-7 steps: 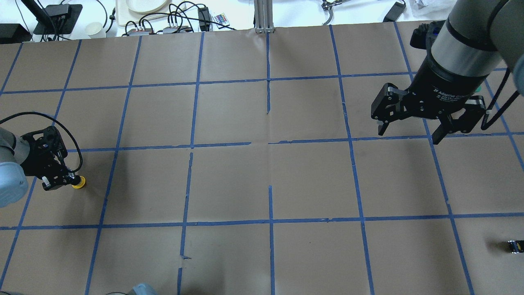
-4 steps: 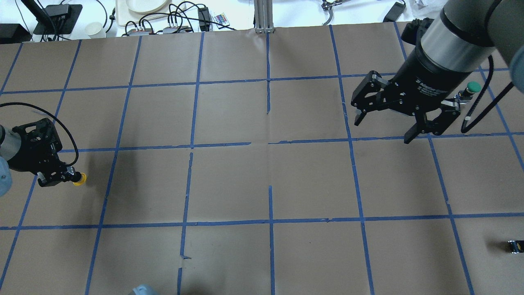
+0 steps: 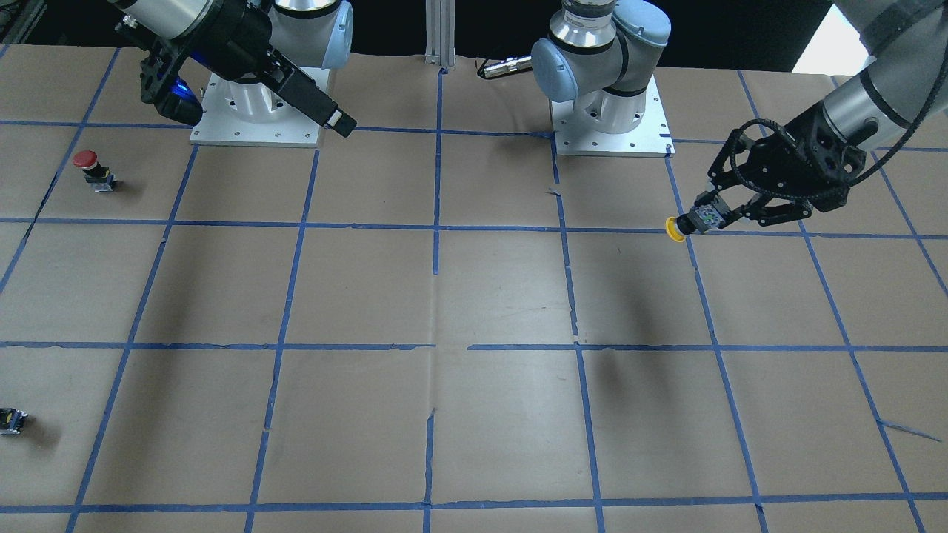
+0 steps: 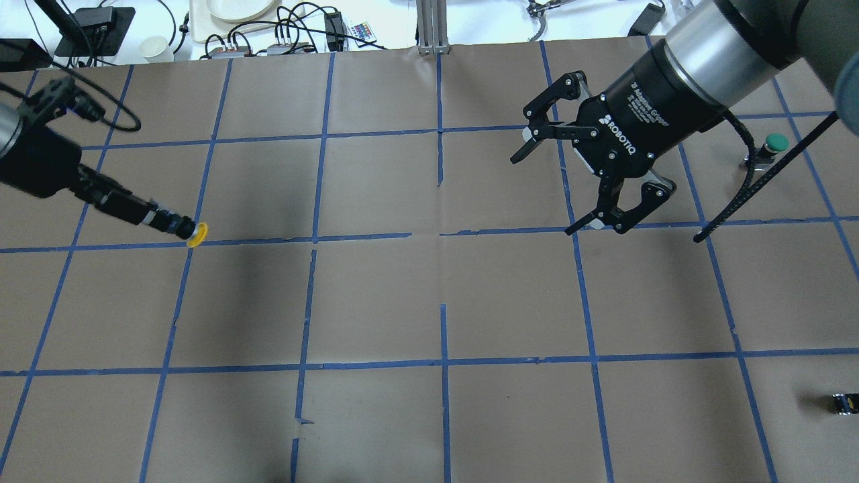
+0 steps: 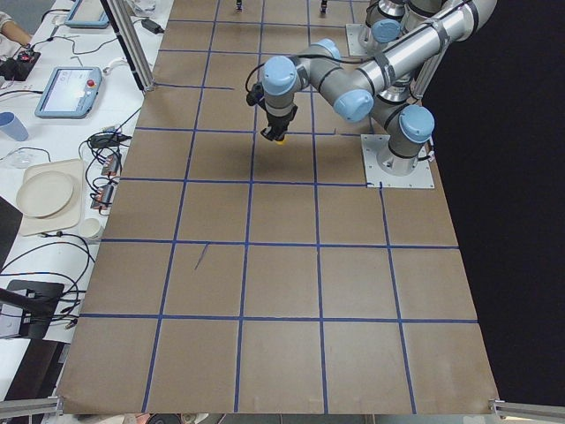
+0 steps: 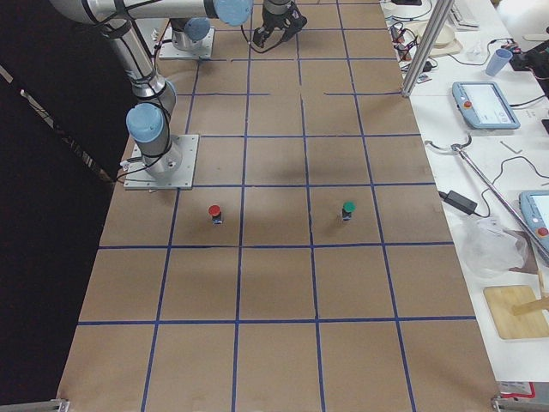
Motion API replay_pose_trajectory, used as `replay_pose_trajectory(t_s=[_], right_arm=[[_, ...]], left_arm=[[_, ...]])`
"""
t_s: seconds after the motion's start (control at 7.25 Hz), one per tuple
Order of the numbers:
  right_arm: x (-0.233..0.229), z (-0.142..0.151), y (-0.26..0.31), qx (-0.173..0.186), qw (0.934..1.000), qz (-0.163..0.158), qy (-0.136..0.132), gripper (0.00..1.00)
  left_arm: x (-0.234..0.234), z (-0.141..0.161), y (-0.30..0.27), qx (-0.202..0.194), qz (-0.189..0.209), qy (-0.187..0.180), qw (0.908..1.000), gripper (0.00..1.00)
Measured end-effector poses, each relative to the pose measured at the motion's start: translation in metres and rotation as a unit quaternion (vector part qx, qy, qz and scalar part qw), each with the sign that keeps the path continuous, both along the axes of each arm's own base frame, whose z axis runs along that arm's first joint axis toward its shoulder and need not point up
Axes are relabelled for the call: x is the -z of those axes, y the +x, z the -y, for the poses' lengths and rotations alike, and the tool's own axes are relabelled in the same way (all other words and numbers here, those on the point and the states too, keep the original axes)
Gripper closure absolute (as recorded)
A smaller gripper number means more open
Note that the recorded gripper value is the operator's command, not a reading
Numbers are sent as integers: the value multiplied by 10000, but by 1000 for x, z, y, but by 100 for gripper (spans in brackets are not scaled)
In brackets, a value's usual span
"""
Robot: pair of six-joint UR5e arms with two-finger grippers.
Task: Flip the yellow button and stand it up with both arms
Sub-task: 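Lift the yellow button with the left gripper while the right gripper approaches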
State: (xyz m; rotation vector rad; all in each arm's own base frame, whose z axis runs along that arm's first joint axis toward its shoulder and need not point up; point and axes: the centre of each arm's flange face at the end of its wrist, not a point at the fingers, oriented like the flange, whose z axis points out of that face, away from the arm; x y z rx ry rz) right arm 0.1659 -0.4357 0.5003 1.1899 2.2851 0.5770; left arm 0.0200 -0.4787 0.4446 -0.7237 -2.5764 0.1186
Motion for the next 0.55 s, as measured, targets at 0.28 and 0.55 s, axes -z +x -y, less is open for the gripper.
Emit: replay_pose_trajectory(t_s=[0.28, 0.55], right_arm=[[0, 9, -5, 662, 9938, 721, 527, 0], [-3, 26, -30, 1471, 9698, 1683, 978, 0]], left_arm=[[-51, 5, -106, -611, -1010, 511, 9917, 83], [-80, 5, -160, -975, -2293, 814, 9650, 84]])
